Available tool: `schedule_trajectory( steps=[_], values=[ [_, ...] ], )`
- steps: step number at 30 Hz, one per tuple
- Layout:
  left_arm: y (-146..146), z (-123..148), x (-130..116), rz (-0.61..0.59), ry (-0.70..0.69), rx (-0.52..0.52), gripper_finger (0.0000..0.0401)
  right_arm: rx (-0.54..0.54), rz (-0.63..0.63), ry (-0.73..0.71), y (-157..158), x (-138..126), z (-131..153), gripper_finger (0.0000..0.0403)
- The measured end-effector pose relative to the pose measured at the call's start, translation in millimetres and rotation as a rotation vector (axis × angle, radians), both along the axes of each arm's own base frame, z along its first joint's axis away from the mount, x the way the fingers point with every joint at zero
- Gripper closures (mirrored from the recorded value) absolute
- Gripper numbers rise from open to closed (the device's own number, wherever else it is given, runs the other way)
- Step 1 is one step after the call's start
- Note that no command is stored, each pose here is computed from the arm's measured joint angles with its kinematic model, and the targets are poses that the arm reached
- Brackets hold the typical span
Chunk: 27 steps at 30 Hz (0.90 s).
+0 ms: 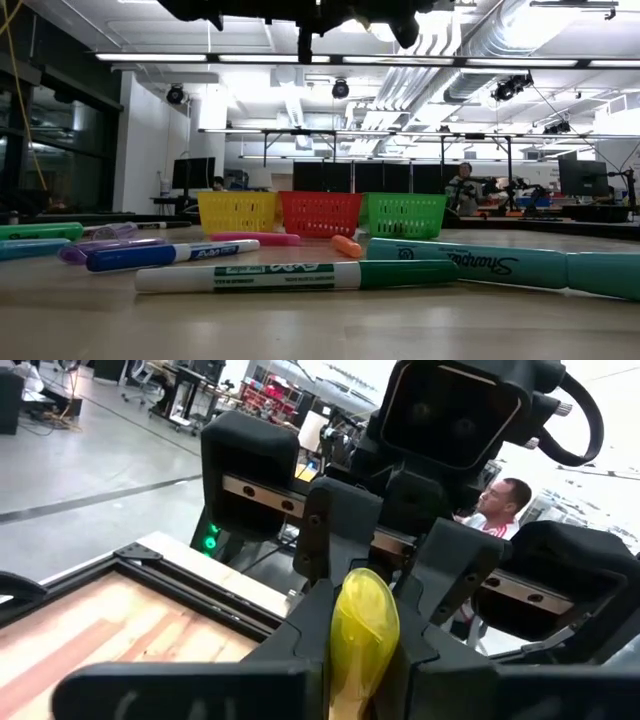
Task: Pick & Place Markers
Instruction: Put the yellow pen into the yellow bin
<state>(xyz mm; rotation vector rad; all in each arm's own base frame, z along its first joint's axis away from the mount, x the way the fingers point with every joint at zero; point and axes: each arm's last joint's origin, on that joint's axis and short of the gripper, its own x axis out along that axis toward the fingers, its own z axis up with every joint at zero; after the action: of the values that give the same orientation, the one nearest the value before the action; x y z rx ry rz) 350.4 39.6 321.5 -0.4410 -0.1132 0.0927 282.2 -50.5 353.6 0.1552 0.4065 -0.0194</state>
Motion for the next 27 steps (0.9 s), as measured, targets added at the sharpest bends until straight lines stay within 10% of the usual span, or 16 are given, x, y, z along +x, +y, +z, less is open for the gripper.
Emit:
schedule_trajectory(
  steps=[27],
  values=[
    [0.8,-0.9,-0.2,0.035,0.001,-0.02,0.0368,-0.003,-0.018,0.014,-3.6,-1.7,-0.7,0.0269]
  ],
)
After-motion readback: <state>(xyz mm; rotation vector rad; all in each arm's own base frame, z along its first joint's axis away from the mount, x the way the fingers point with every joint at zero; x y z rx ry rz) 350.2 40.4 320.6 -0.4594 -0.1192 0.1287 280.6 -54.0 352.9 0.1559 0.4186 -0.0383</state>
